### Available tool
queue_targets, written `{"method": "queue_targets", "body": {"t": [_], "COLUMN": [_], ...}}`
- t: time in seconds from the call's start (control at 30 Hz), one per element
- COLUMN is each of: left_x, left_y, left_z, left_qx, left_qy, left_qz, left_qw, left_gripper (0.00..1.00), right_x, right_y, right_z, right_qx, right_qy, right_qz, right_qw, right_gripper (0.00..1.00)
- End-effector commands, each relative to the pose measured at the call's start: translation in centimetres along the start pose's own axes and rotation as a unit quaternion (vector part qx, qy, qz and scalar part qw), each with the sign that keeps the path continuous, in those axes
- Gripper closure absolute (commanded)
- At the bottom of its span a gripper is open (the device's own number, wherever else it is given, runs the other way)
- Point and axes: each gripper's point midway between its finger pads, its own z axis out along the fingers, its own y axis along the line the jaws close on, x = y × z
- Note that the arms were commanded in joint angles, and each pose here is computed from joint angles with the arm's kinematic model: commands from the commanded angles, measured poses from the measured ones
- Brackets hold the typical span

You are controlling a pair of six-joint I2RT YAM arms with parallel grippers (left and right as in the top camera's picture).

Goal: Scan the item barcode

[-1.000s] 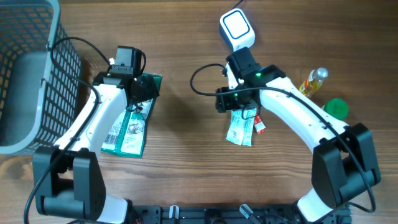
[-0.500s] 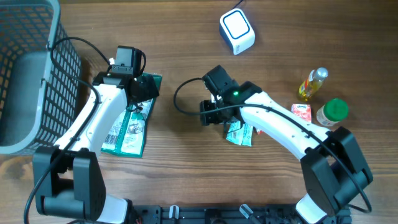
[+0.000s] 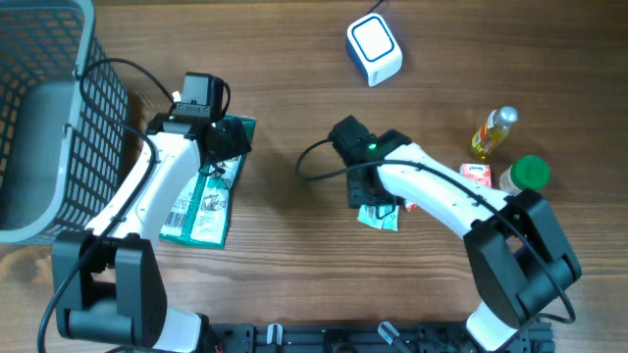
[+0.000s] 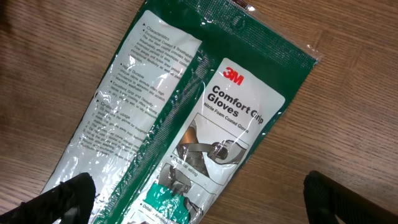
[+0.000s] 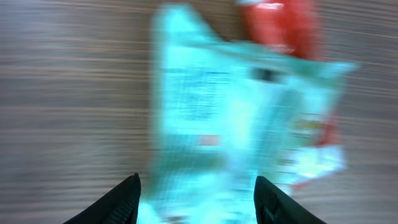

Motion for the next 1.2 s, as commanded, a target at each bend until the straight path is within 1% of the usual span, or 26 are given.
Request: {"method": "queue_targets", "body": {"t": [0.0, 0.07, 0.13, 0.2, 0.27, 0.33, 0.57, 0.63, 0.73, 0.8, 0.87, 0.93, 1.0, 1.03, 1.07, 1.17], "left_x": [-0.5, -0.5, -0.5, -0.5, -0.5, -0.5, -0.5, -0.6, -0.5, -0.6, -0.5, -0.5, -0.5, -0.6, -0.5, -0.5], "left_y": [0.2, 0.2, 0.2, 0.2, 0.2, 0.2, 0.2, 0.2, 0.2, 0.2, 0.2, 0.2, 0.2, 0.2, 0.2, 0.2], "left_z": [-0.4, -0.4, -0.4, -0.4, -0.4, -0.4, -0.4, -0.4, -0.4, -0.4, -0.4, -0.4, -0.4, -0.4, -0.4, -0.4], "left_qx": [-0.003, -0.003, -0.003, -0.003, -0.003, -0.003, -0.003, -0.003, -0.003, -0.003, -0.003, -0.003, -0.003, -0.003, -0.003, -0.003], "left_qy": [-0.01, -0.01, -0.01, -0.01, -0.01, -0.01, -0.01, -0.01, -0.01, -0.01, -0.01, -0.01, -0.01, -0.01, -0.01, -0.01], "left_qz": [-0.001, -0.001, -0.001, -0.001, -0.001, -0.001, -0.001, -0.001, -0.001, -0.001, -0.001, -0.001, -0.001, -0.001, -0.001, -0.001], "left_qw": [1.0, 1.0, 1.0, 1.0, 1.0, 1.0, 1.0, 1.0, 1.0, 1.0, 1.0, 1.0, 1.0, 1.0, 1.0, 1.0], "left_gripper": [0.0, 0.0, 0.0, 0.0, 0.0, 0.0, 0.0, 0.0, 0.0, 0.0, 0.0, 0.0, 0.0, 0.0, 0.0, 0.0], "right_x": [-0.6, -0.7, -1.0, -1.1, -1.0, -1.0, -1.5, -1.3, -1.2, -1.4, -1.6, -1.7, -1.7, -1.7, -1.7, -1.7], "right_y": [-3.5, -3.8, -3.1, -1.3, 0.2, 0.8, 2.0, 3.1, 5.3, 6.4, 7.1, 7.5, 7.8, 7.8, 7.8, 7.1], "right_z": [0.6, 0.8, 1.0, 1.0, 0.8, 0.5, -0.4, -0.8, -1.6, -1.9, -2.1, -2.1, -1.9, -1.9, -1.5, -0.2], "right_qx": [0.065, 0.053, 0.02, -0.032, -0.073, -0.091, -0.127, -0.158, -0.215, -0.233, -0.24, -0.242, -0.245, -0.245, -0.243, -0.219], "right_qy": [-0.005, 0.003, 0.009, 0.016, 0.024, 0.029, 0.019, 0.026, 0.032, 0.025, 0.018, 0.013, 0.009, 0.008, 0.009, 0.011], "right_qz": [0.025, 0.037, 0.041, 0.016, 0.004, 0.006, 0.006, 0.004, -0.004, -0.01, -0.007, -0.012, -0.015, -0.015, -0.013, 0.021], "right_qw": [0.998, 0.998, 0.999, 0.999, 0.997, 0.995, 0.992, 0.987, 0.976, 0.972, 0.971, 0.97, 0.969, 0.969, 0.97, 0.975], "right_gripper": [0.41, 0.41, 0.41, 0.41, 0.44, 0.47, 0.5, 0.52, 0.59, 0.61, 0.61, 0.71, 0.84, 0.93, 0.96, 0.96]}}
